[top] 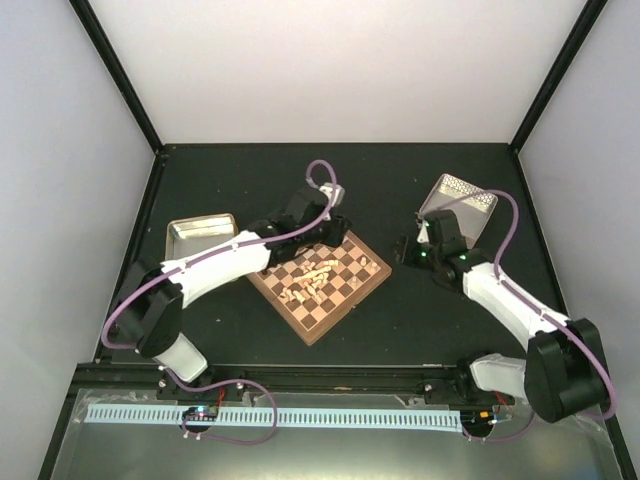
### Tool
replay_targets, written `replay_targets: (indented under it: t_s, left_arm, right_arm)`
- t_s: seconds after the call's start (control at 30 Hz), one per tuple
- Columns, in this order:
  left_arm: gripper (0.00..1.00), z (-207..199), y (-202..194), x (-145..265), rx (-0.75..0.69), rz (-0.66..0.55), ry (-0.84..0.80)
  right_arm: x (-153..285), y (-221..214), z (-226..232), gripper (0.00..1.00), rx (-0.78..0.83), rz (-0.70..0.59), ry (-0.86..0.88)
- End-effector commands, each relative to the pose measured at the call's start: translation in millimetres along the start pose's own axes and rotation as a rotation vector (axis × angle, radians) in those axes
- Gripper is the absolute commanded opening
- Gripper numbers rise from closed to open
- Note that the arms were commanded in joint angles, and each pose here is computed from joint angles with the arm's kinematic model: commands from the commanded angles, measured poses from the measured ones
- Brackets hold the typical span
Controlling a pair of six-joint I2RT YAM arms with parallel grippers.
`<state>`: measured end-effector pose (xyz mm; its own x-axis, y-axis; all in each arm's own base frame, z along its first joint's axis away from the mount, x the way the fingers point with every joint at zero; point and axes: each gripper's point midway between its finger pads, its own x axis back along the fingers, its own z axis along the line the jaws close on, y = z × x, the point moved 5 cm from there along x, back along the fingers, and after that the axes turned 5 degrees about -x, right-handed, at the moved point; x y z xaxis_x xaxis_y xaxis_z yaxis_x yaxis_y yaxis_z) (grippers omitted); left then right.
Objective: Set up the chess pieces on the board
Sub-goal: Pick up the chess piece from the chessboard.
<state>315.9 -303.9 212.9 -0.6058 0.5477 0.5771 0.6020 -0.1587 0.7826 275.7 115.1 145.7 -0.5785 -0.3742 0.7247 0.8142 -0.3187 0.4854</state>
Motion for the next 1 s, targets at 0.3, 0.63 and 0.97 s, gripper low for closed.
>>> replay_targets:
  t_s: [0.3, 0.63, 0.97]
  left_arm:
    - [0.4, 80, -32, 79, 0.275, -0.116, 0.147]
    - [0.41, 95, -43, 102, 0.288, -0.146, 0.183]
    - [0.41, 96, -49, 99, 0.289, -0.129, 0.155]
  right_arm:
    - [-51, -25, 116, 0.45, 0.426, 0.181, -0.009]
    - [-102, -51, 134, 0.42, 0.652, 0.34, 0.027]
    - [-121, -60, 125, 0.41, 0.667, 0.404, -0.025]
